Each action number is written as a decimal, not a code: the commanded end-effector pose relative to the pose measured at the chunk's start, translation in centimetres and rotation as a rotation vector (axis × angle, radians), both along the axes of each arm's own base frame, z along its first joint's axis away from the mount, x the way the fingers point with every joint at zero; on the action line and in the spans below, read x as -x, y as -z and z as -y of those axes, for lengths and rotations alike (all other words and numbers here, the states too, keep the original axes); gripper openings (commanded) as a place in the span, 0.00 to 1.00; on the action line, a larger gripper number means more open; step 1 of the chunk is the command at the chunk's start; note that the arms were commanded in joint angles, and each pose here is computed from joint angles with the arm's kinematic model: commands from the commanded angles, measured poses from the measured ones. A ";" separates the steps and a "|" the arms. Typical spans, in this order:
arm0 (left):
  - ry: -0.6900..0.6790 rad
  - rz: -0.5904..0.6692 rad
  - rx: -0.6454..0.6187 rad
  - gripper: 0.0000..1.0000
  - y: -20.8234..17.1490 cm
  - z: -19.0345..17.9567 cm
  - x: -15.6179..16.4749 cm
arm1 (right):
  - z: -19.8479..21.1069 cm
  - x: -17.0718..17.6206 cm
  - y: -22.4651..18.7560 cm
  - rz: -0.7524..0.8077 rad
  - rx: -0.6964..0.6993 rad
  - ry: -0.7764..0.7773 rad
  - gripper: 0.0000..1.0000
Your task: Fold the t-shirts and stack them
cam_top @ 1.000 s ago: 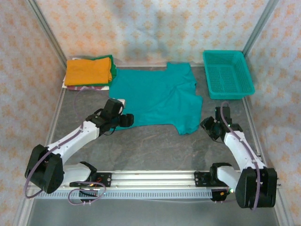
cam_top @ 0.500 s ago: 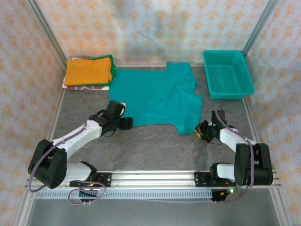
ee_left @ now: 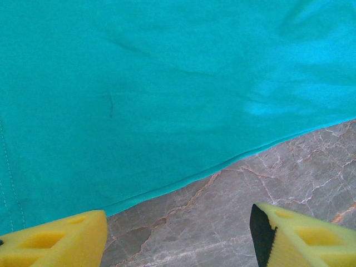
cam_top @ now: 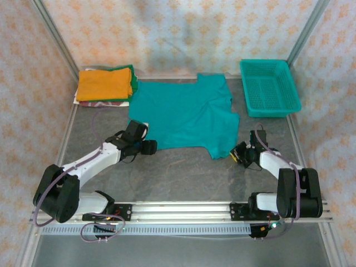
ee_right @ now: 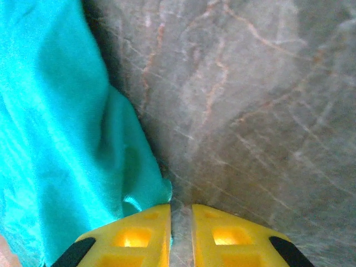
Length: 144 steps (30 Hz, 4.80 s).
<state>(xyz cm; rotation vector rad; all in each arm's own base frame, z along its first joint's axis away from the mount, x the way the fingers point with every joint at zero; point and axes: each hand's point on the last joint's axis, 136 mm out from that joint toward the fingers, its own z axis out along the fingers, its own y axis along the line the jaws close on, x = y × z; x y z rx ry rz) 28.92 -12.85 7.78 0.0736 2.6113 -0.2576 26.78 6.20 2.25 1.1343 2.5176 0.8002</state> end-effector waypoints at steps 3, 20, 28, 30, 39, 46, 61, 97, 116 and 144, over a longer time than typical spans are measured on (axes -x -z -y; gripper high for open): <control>-0.026 0.018 0.002 0.70 -0.3 -0.2 -0.6 | 0.4 -4.0 -4.3 0.211 0.037 0.018 0.19; -0.038 0.029 -0.019 0.70 -0.9 -0.6 -0.7 | 0.6 -4.0 -4.1 0.185 0.056 0.014 0.05; -0.049 0.060 -0.043 0.70 -1.5 -1.1 -1.0 | 1.4 -2.2 -8.9 0.180 0.077 0.064 0.00; -0.048 0.063 -0.047 0.71 -1.6 -1.1 -1.1 | 1.4 -1.7 -9.0 0.155 0.059 0.090 0.00; -0.056 0.071 -0.099 0.72 -1.4 -2.2 -0.9 | 3.1 0.3 -9.0 0.075 0.143 0.156 0.09; -0.099 0.105 -0.083 0.74 -2.2 -3.1 -1.0 | 5.9 2.4 -9.0 0.057 0.303 0.206 0.27; -0.356 -0.085 -0.003 0.74 2.9 -8.6 0.4 | 3.2 2.1 -4.6 -0.018 0.379 -0.072 0.30; -0.383 -0.215 0.090 0.00 3.9 -8.2 0.7 | 1.2 5.8 -1.9 -0.024 0.142 -0.087 0.49; -0.371 -0.214 0.113 0.00 4.1 -7.7 0.5 | 1.7 2.8 -1.3 0.106 0.176 -0.070 0.35; -0.390 -0.178 0.125 0.00 2.1 -7.9 0.4 | 2.5 1.9 -4.1 0.131 0.211 -0.052 0.01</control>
